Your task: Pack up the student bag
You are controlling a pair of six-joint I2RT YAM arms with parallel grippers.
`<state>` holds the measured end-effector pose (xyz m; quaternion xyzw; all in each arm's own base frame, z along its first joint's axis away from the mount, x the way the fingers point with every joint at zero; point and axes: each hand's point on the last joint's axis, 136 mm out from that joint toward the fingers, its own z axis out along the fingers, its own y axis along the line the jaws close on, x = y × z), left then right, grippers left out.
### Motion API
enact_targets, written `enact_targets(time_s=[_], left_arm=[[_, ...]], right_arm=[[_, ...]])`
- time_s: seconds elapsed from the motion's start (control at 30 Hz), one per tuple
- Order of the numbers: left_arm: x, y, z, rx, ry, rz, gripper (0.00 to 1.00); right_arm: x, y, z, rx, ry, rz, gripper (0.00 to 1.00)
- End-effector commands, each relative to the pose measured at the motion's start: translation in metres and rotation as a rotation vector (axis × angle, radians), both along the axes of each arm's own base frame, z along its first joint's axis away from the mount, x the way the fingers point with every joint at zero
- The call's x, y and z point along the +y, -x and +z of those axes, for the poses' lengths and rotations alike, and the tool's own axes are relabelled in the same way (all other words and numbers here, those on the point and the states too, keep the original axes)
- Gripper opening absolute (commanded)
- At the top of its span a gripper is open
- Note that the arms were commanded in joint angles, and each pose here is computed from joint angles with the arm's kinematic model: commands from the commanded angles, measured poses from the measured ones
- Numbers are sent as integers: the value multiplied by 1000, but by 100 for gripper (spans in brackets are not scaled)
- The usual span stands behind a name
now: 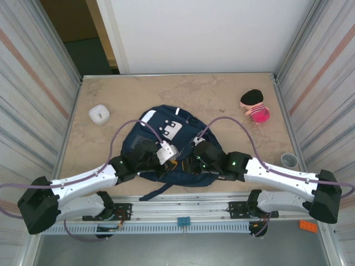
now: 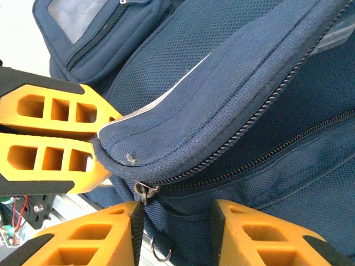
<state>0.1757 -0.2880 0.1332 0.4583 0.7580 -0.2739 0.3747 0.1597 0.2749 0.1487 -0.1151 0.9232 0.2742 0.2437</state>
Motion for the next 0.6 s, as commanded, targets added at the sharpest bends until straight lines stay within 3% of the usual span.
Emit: enact_targets(time_s=[0.0, 0.2, 0.4, 0.57], left_arm=[[-10, -4, 19, 18, 89, 11, 0], [-13, -11, 18, 41, 112, 52, 0], [-24, -11, 13, 193, 240, 113, 0], [-28, -9, 2, 253, 236, 121, 0]], right_arm=[[14, -9, 15, -24, -65, -41, 37], [1, -6, 19, -23, -57, -76, 44], [-16, 2, 40, -33, -158, -108, 45], [-14, 8, 43, -6, -171, -101, 42]])
